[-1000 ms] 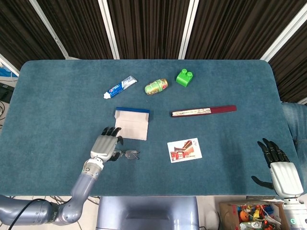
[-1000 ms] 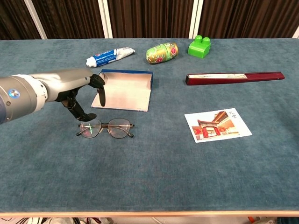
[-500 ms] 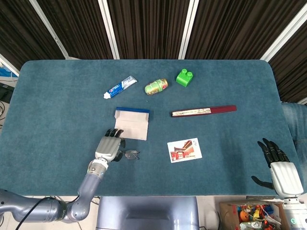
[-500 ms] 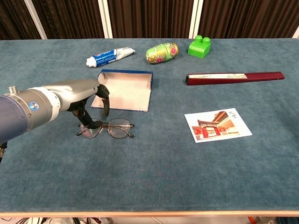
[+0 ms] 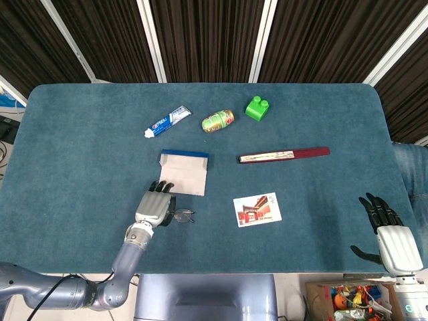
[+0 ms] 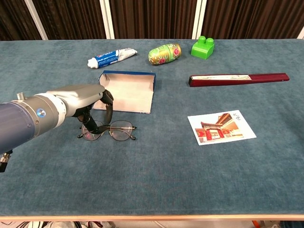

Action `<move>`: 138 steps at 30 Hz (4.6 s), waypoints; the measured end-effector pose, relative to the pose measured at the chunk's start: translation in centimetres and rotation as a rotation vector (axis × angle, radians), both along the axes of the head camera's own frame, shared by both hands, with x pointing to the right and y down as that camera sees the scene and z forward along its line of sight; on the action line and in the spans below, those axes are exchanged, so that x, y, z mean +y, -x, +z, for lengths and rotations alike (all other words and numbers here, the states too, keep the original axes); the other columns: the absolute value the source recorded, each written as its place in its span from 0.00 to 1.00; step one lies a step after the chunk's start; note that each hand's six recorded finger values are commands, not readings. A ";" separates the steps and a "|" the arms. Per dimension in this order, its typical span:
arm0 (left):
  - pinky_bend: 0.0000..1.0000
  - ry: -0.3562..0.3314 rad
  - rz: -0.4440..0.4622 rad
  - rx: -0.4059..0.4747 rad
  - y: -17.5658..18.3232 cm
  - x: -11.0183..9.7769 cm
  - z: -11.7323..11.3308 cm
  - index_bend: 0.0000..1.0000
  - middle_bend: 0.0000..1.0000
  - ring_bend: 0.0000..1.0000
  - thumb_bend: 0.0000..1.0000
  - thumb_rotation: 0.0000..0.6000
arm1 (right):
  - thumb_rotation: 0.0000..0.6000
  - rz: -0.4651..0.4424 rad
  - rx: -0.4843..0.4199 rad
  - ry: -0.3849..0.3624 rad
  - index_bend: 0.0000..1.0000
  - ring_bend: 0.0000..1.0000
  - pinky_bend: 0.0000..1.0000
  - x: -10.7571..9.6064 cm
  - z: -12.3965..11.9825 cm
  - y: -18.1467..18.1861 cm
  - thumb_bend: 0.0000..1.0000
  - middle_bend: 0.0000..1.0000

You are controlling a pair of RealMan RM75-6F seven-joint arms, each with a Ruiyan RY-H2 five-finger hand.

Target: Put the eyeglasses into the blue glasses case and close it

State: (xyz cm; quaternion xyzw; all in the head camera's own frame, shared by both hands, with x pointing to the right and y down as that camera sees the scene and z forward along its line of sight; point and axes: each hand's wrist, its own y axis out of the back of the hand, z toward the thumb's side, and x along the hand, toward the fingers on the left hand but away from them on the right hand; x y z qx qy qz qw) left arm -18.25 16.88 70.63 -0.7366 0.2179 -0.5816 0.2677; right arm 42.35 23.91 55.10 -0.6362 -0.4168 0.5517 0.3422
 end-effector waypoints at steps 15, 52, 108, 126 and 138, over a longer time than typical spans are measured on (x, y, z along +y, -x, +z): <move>0.00 -0.004 0.002 -0.015 0.1 0.0 0.3 0.53 0.13 0.00 0.39 1.00 | 1.00 0.002 0.000 0.002 0.02 0.03 0.18 0.0 0.0 0.0 0.06 0.00; 0.00 -0.020 0.018 -0.039 -0.3 0.0 0.5 0.56 0.13 0.00 0.42 1.00 | 1.00 0.005 0.001 0.001 0.02 0.03 0.18 -0.1 0.0 -0.1 0.06 0.00; 0.00 -0.061 -0.221 -0.170 -4.4 -10.0 1.2 0.58 0.14 0.00 0.45 1.00 | 1.00 0.028 -0.009 0.020 0.02 0.03 0.18 -0.2 0.4 -0.3 0.06 0.00; 0.00 -0.072 -0.261 -0.171 -5.0 -12.6 3.3 0.58 0.14 0.00 0.45 1.00 | 1.00 0.047 -0.018 0.033 0.02 0.03 0.18 -0.2 0.5 -0.4 0.06 0.00; 0.00 -0.067 -0.261 -0.174 -5.5 -13.1 4.5 0.58 0.13 0.00 0.45 1.00 | 1.00 0.056 -0.024 0.041 0.02 0.03 0.18 -0.2 0.5 -0.5 0.06 0.00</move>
